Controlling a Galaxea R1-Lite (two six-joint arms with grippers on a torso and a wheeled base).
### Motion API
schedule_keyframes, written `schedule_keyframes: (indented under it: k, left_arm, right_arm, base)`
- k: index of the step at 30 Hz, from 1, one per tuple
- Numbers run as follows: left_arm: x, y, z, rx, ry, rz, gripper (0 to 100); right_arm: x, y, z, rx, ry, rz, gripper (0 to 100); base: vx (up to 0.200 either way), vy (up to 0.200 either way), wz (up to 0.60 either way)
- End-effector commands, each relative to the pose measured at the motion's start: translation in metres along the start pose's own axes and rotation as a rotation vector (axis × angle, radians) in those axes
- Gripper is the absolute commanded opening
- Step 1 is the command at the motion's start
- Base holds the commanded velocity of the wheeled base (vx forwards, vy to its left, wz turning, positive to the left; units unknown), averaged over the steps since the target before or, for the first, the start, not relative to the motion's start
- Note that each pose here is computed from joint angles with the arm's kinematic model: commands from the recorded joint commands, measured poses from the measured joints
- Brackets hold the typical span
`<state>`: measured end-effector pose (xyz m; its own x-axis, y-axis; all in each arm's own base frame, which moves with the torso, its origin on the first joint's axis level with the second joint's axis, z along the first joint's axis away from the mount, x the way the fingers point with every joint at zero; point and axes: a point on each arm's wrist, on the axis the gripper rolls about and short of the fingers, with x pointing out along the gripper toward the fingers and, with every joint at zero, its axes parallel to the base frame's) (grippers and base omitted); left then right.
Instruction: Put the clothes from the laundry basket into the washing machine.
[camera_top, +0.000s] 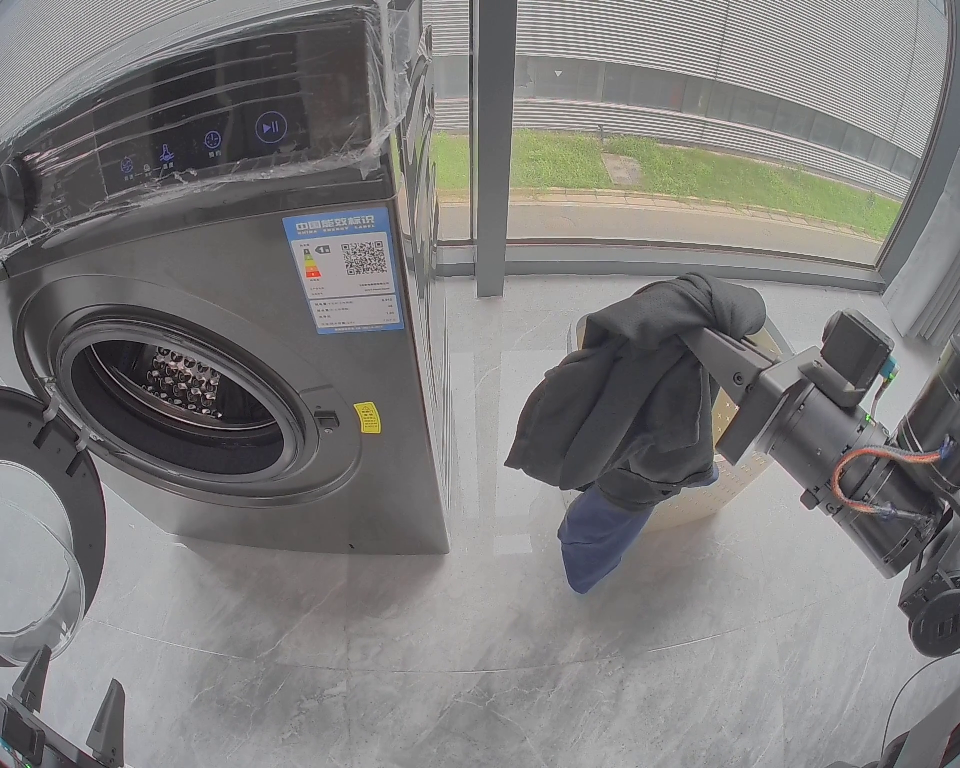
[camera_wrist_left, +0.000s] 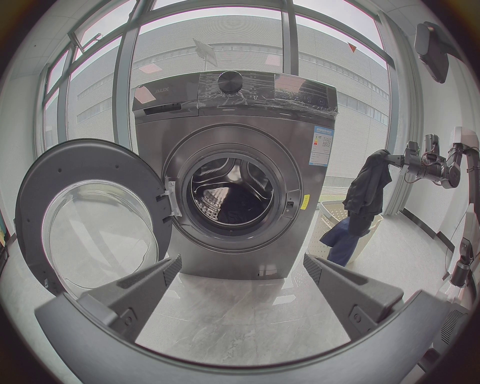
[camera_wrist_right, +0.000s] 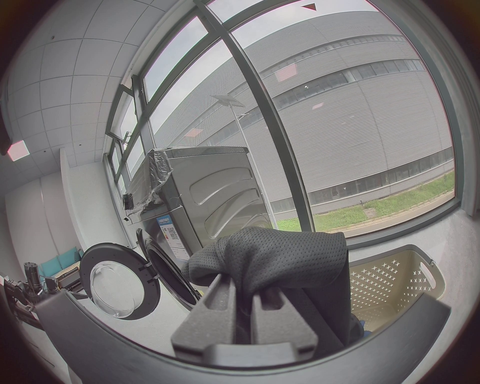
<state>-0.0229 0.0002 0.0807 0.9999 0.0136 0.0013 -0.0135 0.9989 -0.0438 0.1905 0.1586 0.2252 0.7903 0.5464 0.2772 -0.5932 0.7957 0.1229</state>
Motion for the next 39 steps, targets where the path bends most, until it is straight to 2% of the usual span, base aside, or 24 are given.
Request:
schedule_keyframes:
  k: [1, 11, 17, 39]
  left_arm:
    - [0.0001, 0.0002, -0.0048, -0.001, 0.001, 0.0, 100]
    - [0.0001, 0.0002, -0.0048, -0.001, 0.001, 0.0, 100]
    - [0.0001, 0.0002, -0.0048, -0.002, 0.001, 0.0, 100]
    - [0.0001, 0.0002, -0.0048, -0.002, 0.001, 0.0, 100]
  right_arm:
    - [-0.0001, 0.0003, -0.0008, 0.0, 0.003, 0.001, 0]
    - [-0.0001, 0.0002, -0.0016, 0.0, 0.006, 0.001, 0]
    - [-0.0006, 0.0001, -0.0023, 0.0, 0.009, 0.002, 0]
    - [-0.0005, -0.0009, -0.0013, 0.0, 0.006, 0.0, 0]
  base:
    - [-0.2, 0.0, 0.0]
    - [-0.2, 0.0, 0.0]
    - [0.0, 0.0, 0.0]
    - [0.0, 0.2, 0.0]
